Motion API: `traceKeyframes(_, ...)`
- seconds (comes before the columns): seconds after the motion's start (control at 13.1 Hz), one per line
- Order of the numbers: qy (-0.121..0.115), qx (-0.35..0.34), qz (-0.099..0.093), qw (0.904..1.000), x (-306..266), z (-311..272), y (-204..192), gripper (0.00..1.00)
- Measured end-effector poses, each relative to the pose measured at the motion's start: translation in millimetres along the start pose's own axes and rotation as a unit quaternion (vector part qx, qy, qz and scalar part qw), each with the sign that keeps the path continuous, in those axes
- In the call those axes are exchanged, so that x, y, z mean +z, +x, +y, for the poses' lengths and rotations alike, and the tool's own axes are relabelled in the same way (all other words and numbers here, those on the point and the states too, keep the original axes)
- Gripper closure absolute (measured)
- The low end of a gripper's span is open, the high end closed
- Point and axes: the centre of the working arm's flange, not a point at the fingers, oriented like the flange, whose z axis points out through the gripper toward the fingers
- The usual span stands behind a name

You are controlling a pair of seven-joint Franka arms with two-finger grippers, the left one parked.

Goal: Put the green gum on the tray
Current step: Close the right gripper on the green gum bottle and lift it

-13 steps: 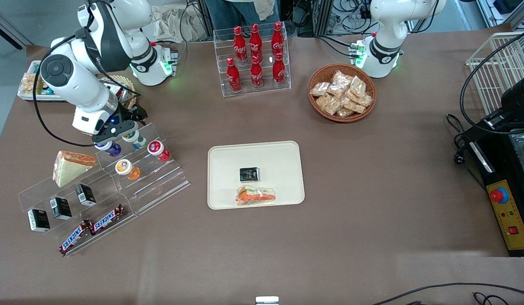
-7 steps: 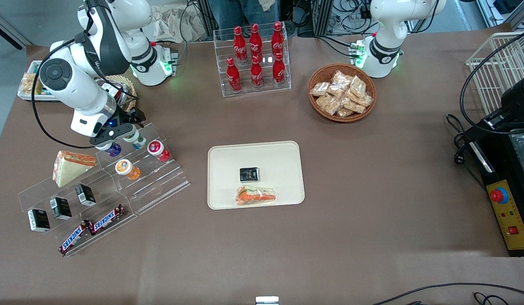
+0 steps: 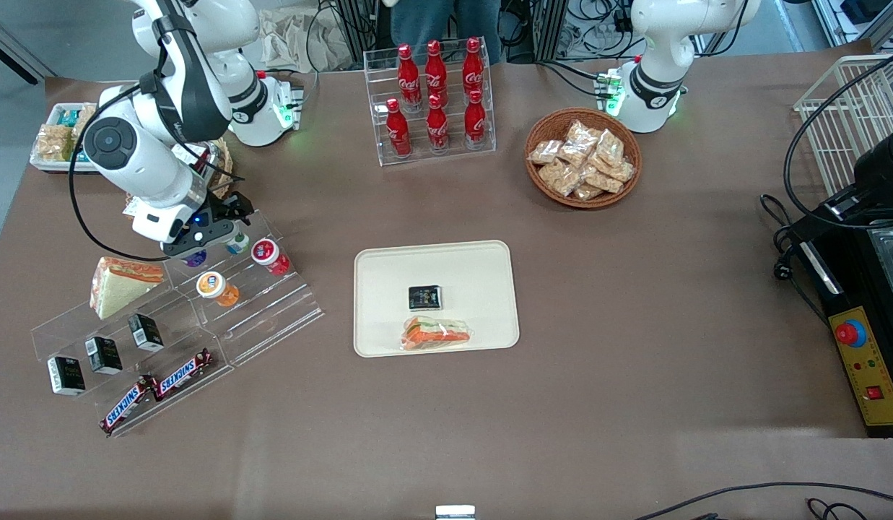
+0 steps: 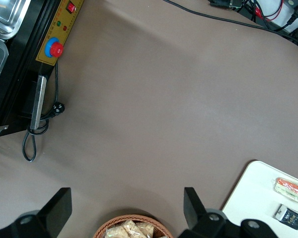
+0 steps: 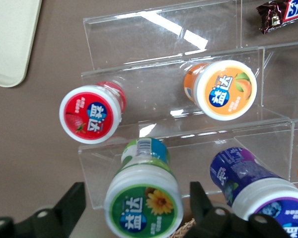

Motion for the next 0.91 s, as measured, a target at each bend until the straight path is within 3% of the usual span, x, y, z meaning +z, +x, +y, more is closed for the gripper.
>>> traceKeyframes(0.15,0.0,0.002,0.0,1.0,0.4,3.2,-0.8,0.38)
traceKeyframes(0.23,0.0,0.002,0.0,1.0,0.3,3.8,-1.0,0.41)
traceKeyframes(0.61,0.0,0.002,0.0,1.0,-7.4,3.5,-3.1,0.41)
traceKeyframes(0.91,0.018,0.006,-0.025,0.9995,-65.3,-1.6,-8.4,0.41)
